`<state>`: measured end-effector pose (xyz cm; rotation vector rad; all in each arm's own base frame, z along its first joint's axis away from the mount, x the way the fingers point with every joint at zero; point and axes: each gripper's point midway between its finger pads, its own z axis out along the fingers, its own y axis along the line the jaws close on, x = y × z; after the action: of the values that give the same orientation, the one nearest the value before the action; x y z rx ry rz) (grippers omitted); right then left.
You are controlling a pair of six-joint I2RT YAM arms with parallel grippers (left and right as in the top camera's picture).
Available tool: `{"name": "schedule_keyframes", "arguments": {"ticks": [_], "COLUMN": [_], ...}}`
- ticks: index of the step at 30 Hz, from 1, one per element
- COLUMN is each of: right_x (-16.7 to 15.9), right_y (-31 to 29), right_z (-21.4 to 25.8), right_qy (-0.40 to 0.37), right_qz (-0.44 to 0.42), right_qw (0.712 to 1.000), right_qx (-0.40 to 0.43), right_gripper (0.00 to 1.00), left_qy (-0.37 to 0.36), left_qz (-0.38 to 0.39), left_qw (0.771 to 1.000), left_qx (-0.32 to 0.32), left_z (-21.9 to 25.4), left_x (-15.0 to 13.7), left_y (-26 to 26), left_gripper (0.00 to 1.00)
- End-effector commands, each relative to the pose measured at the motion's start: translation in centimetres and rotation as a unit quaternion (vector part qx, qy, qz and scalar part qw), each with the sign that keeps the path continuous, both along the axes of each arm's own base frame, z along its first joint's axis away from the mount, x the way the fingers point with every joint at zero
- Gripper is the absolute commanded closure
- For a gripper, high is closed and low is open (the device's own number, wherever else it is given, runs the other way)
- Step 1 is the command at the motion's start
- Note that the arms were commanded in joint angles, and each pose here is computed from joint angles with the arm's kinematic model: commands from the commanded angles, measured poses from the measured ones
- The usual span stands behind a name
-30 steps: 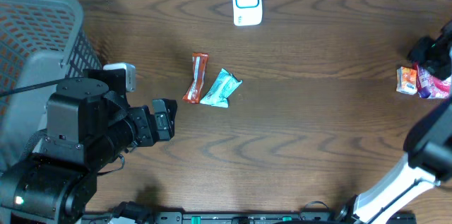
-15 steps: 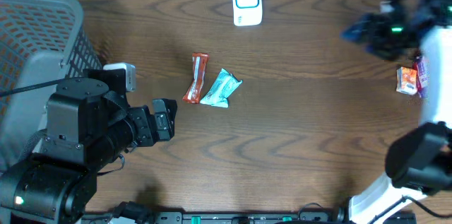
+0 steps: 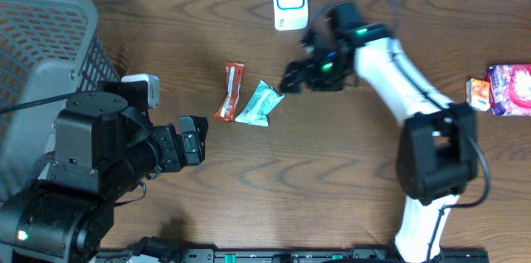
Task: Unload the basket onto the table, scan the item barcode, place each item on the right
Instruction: 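Move the right gripper to the green tissue pack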
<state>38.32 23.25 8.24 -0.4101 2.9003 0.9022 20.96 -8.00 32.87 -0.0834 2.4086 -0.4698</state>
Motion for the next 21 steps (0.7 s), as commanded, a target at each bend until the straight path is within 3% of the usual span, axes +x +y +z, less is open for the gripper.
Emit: {"name": "schedule_keyframes", "arguments": {"ticks": [1, 6, 12, 21], "right_x": [-1.5, -2.9, -2.0, -2.4], "right_y": [3.2, 6.9, 5.5, 5.0], "right_z": [0.0, 0.2, -1.8, -4.4], "right_qy": [0.011, -0.003, 0.015, 0.034], "right_qz": [0.012, 0.037, -0.104, -0.225], "right_qw": [1.0, 0.999, 0.991, 0.965], "right_qx": [0.011, 0.018, -0.085, -0.128], "right_gripper": [0.01, 0.01, 0.01, 0.03], "left_qy": [-0.004, -0.004, -0.004, -0.004], "left_qz": [0.001, 0.001, 0.001, 0.001], "left_qw": [1.0, 1.0, 1.0, 1.0], "left_qx": [0.003, 0.003, 0.003, 0.003], "left_z": [0.2, 0.2, 0.2, 0.2], "left_x": [0.0, 0.0, 0.0, 0.0], "left_y": [0.1, 0.1, 0.1, 0.1], "left_gripper": [0.02, 0.02, 0.02, 0.02]}}
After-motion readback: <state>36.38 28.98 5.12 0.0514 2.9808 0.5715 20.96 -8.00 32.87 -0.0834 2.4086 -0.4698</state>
